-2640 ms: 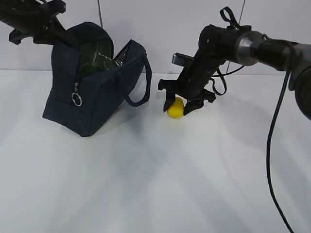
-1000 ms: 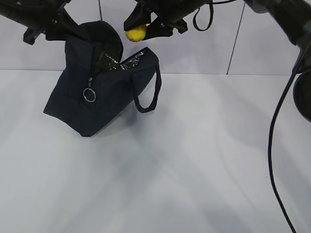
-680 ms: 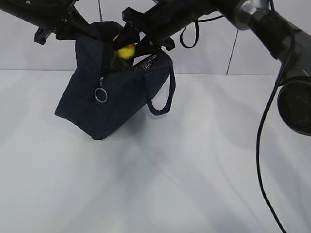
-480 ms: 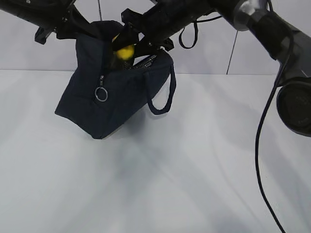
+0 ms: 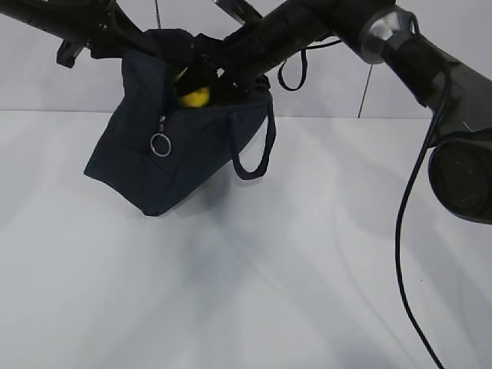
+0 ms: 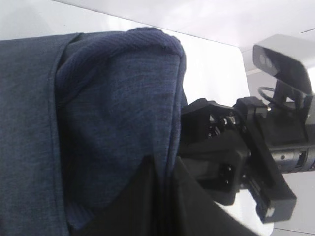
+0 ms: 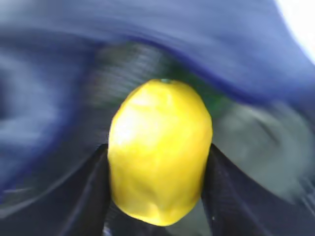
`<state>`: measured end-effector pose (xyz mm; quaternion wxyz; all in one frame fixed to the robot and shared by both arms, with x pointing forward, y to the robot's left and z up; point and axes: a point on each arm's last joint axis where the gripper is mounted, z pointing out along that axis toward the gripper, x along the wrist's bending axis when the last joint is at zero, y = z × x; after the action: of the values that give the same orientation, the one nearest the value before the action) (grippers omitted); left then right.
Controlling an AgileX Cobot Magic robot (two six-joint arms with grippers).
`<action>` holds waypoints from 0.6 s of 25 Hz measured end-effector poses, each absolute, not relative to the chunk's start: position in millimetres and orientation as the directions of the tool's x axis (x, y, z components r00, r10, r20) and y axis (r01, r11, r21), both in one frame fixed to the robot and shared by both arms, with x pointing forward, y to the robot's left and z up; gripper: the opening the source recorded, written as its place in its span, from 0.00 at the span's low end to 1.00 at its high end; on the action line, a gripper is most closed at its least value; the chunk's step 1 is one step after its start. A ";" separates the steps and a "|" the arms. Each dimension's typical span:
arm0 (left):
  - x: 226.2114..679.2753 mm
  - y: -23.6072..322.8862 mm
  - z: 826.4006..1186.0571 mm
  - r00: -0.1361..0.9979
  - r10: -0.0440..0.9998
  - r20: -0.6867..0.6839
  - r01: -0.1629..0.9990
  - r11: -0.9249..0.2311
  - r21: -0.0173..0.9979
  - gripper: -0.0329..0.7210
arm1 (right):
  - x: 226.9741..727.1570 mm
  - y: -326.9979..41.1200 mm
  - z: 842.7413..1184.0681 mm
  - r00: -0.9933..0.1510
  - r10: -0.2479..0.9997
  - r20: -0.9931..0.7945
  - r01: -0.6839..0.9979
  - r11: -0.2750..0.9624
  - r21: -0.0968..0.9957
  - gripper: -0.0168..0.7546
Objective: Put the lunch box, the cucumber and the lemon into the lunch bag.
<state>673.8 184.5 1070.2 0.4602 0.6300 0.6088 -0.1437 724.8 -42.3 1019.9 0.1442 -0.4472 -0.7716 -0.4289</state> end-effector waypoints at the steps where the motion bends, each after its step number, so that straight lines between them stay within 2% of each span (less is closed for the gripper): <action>1: 673.5 183.4 1070.2 0.219 0.634 -0.741 0.900 0.163 0.405 0.07 | 724.7 -41.7 1019.6 -0.576 0.555 0.600 0.802 0.243 0.545 0.57; 5: 672.4 179.4 1070.2 0.226 0.633 -0.741 0.901 0.153 0.406 0.07 | 722.6 -38.1 1023.1 -0.655 0.478 0.586 0.744 0.275 0.609 0.62; 9: 672.2 178.7 1070.2 0.227 0.632 -0.741 0.901 0.152 0.406 0.07 | 722.1 -37.4 1024.1 -0.673 0.460 0.579 0.729 0.281 0.624 0.70; 15: 672.7 178.8 1070.2 0.229 0.634 -0.739 0.899 0.154 0.410 0.07 | 722.3 -37.3 1023.0 -0.676 0.458 0.576 0.726 0.284 0.626 0.71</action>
<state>672.7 178.8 1070.2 0.4606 0.6342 0.6042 -0.1439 722.3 -37.3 1023.0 0.1436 -0.3757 -0.7883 -0.4657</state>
